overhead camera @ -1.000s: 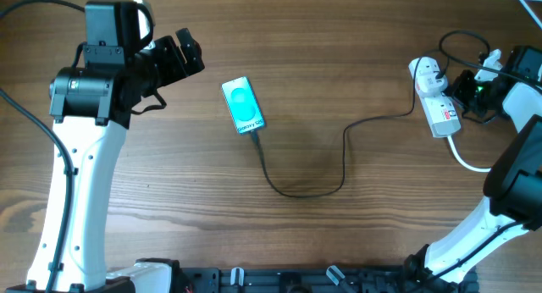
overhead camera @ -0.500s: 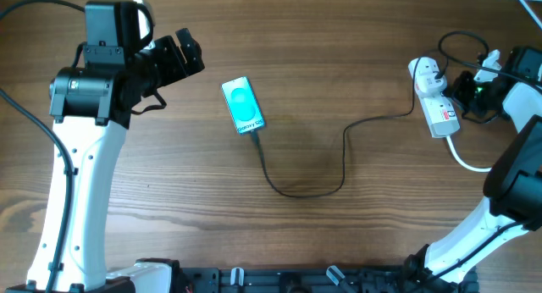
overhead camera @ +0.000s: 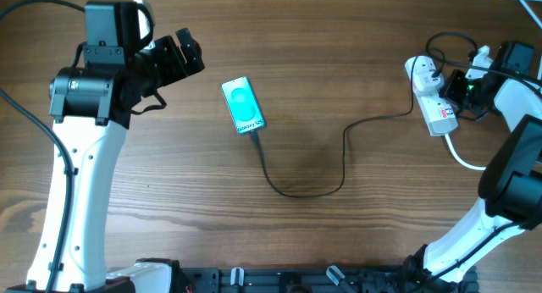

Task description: Plug charger to phone and switch on socket

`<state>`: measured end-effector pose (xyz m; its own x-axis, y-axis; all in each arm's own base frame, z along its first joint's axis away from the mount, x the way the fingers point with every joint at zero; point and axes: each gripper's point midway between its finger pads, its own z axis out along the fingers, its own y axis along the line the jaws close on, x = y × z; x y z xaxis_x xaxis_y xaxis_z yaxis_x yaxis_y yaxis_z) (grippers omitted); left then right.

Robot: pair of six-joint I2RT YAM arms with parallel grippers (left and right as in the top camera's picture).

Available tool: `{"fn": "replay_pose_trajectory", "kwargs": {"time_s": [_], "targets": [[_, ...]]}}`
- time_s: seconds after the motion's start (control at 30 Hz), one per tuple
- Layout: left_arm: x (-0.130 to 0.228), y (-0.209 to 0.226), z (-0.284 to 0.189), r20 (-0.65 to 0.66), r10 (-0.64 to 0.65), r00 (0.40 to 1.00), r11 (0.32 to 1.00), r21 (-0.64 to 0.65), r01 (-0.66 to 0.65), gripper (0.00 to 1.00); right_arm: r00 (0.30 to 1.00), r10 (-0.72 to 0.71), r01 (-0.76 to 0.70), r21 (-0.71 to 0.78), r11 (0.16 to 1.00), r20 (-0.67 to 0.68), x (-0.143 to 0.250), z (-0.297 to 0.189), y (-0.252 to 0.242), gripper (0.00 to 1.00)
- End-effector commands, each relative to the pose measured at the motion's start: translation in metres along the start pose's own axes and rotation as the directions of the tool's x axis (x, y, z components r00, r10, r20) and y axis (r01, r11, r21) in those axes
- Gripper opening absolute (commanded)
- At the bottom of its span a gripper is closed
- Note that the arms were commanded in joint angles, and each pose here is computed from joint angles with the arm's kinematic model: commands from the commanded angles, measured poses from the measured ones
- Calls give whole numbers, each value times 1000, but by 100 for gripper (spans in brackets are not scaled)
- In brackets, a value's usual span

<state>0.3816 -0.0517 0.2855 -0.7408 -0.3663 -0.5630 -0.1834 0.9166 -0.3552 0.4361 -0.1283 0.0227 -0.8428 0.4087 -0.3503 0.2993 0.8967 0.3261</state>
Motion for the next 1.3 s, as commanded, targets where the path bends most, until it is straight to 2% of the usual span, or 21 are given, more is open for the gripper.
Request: {"fn": "replay_pose_trajectory", "kwargs": {"time_s": [0.0,0.27,0.4,0.6,0.93,1.1,1.17,1.27], "targets": [[-2,1,-4,12,4,1000,1000,-4,-4,100,996,-85,86,22,996,-36,11,8,3,5],[-2,1,-4,12,4,1000,1000,-3,-4,100,971,-238,238,11,971,-39,12,9,7,5],[-2,1,-4,12,4,1000,1000,-4,-4,100,962,-270,270,7,963,-40,12,11,12,4],[-2,1,-4,12,4,1000,1000,-3,-4,100,973,-230,230,19,973,-1,1,8,13,4],[-2,1,-4,12,4,1000,1000,-3,-4,100,984,-111,107,37,994,137,-34,-36,12,4],[-2,1,-4,12,4,1000,1000,-4,-4,100,988,-82,78,36,996,132,-32,-36,11,4],[-2,1,-4,12,4,1000,1000,-4,-4,100,992,1,-11,84,996,123,-26,-33,0,4],[-2,1,-4,12,4,1000,1000,-3,-4,100,993,33,-42,87,995,112,-21,-29,-3,4]]}}
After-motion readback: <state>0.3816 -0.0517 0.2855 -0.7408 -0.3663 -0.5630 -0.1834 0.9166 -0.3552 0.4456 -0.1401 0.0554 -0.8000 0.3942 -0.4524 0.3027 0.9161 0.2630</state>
